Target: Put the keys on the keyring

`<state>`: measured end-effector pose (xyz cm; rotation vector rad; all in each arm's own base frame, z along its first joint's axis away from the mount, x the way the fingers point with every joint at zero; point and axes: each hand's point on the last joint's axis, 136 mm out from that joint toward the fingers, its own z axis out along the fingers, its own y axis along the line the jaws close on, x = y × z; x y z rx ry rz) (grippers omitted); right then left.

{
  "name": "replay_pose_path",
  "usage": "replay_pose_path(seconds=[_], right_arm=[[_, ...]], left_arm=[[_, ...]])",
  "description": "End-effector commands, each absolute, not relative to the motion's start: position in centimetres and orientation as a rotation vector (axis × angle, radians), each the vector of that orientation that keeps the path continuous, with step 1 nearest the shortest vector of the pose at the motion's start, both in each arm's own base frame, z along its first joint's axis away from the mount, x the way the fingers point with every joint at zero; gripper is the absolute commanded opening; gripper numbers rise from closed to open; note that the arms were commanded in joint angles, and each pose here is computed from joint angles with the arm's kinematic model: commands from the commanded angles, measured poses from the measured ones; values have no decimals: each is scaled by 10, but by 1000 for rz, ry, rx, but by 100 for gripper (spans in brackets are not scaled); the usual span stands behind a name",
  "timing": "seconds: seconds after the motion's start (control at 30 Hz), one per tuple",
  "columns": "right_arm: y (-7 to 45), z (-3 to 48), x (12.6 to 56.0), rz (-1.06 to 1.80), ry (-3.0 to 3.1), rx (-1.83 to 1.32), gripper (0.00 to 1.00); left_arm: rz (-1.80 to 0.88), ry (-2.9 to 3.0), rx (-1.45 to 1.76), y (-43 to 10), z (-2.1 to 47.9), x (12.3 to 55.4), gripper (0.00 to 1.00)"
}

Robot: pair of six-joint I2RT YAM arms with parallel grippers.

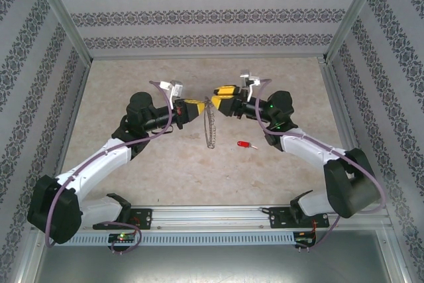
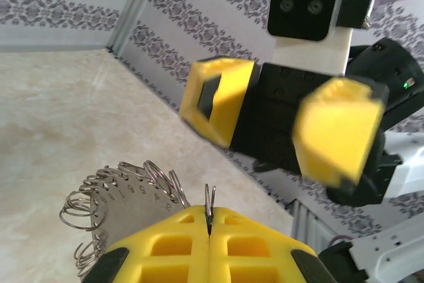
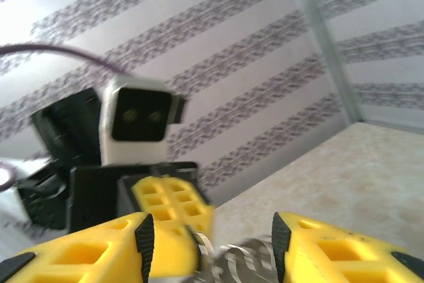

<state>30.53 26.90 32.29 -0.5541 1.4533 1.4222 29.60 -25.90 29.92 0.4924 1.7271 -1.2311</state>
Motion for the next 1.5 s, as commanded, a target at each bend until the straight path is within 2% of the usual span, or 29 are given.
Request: replay_pose_path(seconds=[0.0,0.2,0.4,0.6,0.97,1.2,1.47], right_arm=[[235,312,331,1337,1560,-314,53],[194,234,341,1161,1947,-3,53],[163,131,311,858,2398,174,51],[148,70,282,654,2593,330,46],[144,35,271,478,2611,545,38],[142,23,276,497,2618,603,32],[145,22,285,525,2604,613,29]], left_arm=[[-1093,1651,572,-252,309,289,0],[-1047,1646,578,-249,304,289,0],[-1063,1653,583,-252,304,290,0],[-1087,1653,583,-254,305,291,0],[-1113,1638,594,-253,303,281,0],[-1132,1617,635,-255,303,272,0],[-1110,1603,676,-259,301,267,0]])
